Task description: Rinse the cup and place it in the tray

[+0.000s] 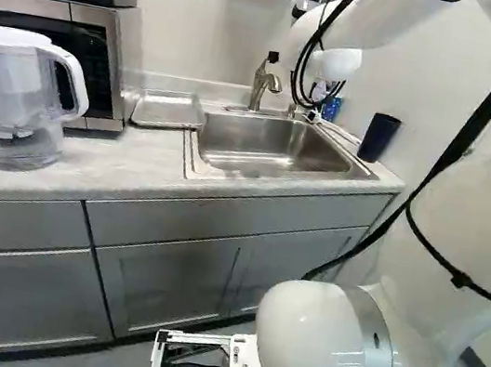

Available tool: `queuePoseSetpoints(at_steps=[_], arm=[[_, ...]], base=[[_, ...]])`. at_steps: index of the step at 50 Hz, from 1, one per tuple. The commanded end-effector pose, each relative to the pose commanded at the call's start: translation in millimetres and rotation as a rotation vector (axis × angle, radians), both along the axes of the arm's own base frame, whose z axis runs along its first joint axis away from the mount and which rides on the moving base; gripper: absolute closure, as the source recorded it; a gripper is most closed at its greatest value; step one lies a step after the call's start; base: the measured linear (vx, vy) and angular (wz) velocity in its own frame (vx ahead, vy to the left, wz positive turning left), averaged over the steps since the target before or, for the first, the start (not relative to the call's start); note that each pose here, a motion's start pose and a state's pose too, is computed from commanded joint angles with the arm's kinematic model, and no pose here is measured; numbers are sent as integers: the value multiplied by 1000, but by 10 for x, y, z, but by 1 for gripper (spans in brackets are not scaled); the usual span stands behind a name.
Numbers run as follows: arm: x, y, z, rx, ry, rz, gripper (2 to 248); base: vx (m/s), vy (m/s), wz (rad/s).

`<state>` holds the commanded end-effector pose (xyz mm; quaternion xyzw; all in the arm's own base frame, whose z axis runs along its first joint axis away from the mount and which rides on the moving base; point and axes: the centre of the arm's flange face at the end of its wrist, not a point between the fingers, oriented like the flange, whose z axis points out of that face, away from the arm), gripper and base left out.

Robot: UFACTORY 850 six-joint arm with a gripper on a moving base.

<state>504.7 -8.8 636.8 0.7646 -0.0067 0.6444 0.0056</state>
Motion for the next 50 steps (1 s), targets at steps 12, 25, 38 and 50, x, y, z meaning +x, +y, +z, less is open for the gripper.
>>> queuePoseSetpoints(at_steps=[12,25,38,50], arm=[[169,-1,-9,0,13,0,3],[356,-2,-40,1,47,1,3],[535,-2,-79,1,86,1,3],[701,-3,-117,2,122,2,3]], base=[[0,0,0],[0,0,0],[0,0,0],[0,0,0]])
